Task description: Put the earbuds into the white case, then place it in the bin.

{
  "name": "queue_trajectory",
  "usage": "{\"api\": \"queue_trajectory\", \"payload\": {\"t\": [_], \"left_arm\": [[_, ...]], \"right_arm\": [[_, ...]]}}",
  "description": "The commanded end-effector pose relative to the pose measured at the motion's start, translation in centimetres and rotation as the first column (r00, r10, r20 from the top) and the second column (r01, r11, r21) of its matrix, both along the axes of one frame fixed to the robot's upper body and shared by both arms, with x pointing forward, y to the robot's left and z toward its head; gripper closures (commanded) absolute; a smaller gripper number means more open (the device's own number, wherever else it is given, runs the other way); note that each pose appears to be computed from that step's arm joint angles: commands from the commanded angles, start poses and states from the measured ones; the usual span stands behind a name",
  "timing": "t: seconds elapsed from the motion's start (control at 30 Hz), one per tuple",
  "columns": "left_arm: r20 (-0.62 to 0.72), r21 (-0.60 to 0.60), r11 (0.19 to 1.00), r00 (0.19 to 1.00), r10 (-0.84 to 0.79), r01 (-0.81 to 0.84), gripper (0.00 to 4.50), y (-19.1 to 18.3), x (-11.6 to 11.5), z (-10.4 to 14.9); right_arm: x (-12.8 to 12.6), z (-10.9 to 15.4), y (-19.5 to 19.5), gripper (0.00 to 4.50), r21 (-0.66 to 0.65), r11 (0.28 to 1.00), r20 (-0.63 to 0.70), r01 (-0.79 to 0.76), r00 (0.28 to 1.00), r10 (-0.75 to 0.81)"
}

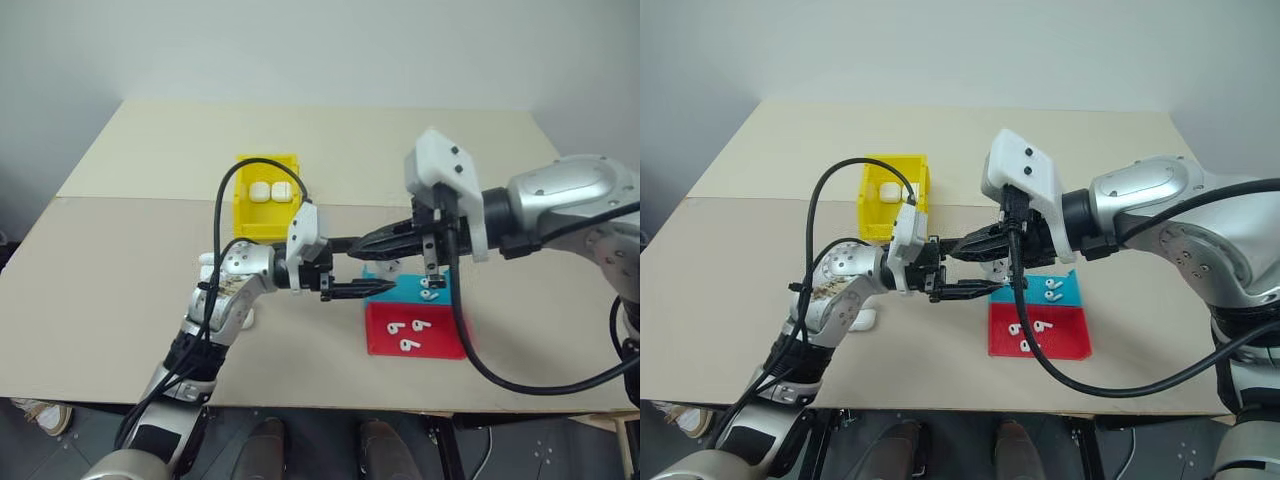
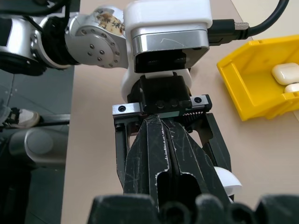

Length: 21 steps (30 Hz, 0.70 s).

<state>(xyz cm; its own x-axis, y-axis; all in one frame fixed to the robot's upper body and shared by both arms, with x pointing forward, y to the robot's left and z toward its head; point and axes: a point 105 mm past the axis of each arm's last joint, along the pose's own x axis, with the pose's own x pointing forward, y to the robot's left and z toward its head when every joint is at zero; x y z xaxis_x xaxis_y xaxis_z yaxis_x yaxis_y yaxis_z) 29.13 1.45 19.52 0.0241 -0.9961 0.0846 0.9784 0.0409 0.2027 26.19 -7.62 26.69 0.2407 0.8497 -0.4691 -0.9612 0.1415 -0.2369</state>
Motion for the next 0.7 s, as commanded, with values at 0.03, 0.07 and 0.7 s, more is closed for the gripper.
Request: {"api": "queue_trajectory", "payload": {"t": [0.03,0.07,0.7], "left_arm": [[0.082,-0.088,0.996,0.996,0.024,-0.016,1.74,0.7,-0.5,2.4],[0.081,-0.100,0.994,0.996,0.042,-0.034,1.74,1.0,-0.4,2.5],[-0.095,-0.157,0.407,0.424,0.901,-0.900,1.74,10.5,13.8,3.5]], "right_arm": [[0.8,0.7,-2.2,4.48,0.007,0.996,0.006,0.085,0.996,-0.085],[0.8,1.0,-2.6,4.48,0.023,0.995,0.011,0.095,0.995,-0.095],[2.0,1.5,-2.3,4.48,0.518,0.802,0.099,0.297,0.911,-0.401]]}}
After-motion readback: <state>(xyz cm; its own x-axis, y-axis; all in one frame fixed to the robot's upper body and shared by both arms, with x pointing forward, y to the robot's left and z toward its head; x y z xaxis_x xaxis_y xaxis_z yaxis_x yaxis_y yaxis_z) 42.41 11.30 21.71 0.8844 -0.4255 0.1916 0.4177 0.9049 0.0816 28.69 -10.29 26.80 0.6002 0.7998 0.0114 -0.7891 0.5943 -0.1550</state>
